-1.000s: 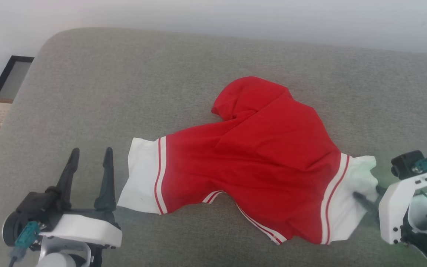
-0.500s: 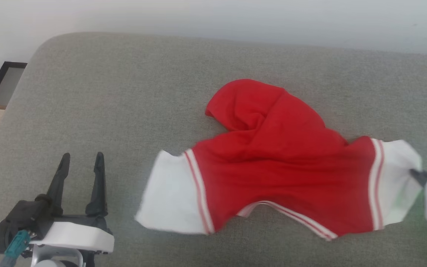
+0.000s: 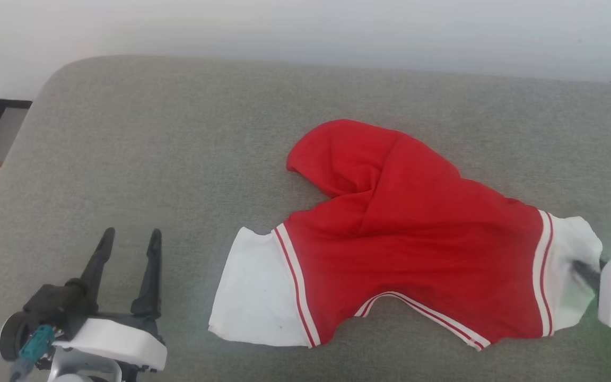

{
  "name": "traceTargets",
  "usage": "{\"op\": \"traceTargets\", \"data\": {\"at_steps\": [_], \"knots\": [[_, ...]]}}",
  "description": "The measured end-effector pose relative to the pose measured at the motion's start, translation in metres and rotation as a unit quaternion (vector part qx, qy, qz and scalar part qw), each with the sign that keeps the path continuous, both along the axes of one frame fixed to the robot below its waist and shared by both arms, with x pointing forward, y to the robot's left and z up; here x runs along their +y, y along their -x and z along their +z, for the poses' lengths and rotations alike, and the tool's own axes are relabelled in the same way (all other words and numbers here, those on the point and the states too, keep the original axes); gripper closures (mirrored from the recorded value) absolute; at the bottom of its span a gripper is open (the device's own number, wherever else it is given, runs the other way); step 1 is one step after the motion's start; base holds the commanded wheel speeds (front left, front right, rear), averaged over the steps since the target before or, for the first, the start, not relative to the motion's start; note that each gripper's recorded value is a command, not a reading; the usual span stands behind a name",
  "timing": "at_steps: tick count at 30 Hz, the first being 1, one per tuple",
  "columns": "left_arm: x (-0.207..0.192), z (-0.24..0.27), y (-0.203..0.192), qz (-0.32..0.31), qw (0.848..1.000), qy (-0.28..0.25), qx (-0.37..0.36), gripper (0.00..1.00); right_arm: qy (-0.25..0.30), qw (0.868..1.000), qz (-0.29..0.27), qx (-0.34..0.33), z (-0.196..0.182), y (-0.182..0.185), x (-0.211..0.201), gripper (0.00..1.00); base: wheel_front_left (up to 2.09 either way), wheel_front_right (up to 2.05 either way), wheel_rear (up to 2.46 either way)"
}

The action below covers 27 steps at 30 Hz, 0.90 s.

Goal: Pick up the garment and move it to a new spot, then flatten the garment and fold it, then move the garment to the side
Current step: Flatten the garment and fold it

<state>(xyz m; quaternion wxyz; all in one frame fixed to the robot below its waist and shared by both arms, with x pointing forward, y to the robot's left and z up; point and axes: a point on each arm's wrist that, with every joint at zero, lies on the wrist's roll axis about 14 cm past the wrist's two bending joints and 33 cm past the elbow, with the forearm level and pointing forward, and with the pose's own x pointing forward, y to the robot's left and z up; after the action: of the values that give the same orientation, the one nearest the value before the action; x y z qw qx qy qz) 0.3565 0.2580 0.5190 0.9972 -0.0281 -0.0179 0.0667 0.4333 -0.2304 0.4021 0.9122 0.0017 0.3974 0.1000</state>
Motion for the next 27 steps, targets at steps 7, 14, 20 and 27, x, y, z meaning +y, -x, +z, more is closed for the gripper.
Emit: {"op": "traceTargets", "data": {"at_steps": [7, 14, 20, 27], "knots": [[-0.01, -0.002, -0.008, -0.034, 0.999, 0.001, 0.031, 0.0, -0.014, 0.999, -0.008, -0.044, 0.022, -0.007, -0.002, 0.0, 0.0, 0.0, 0.0], [-0.031, -0.016, -0.02, -0.087, 0.991, 0.011, 0.099, 0.0, -0.013, 0.984, -0.029, -0.176, 0.079, -0.02, -0.021, 0.0, 0.0, 0.0, 0.0], [-0.051, -0.048, -0.021, -0.125, 0.97, 0.038, 0.207, 0.0, -0.015, 0.943, -0.061, -0.326, 0.136, -0.024, -0.039, 0.0, 0.0, 0.0, 0.0], [-0.067, -0.102, -0.005, -0.142, 0.914, 0.055, 0.376, 0.0, -0.006, 0.912, -0.105, -0.396, 0.15, -0.007, -0.062, 0.0, 0.0, 0.0, 0.0]]}}
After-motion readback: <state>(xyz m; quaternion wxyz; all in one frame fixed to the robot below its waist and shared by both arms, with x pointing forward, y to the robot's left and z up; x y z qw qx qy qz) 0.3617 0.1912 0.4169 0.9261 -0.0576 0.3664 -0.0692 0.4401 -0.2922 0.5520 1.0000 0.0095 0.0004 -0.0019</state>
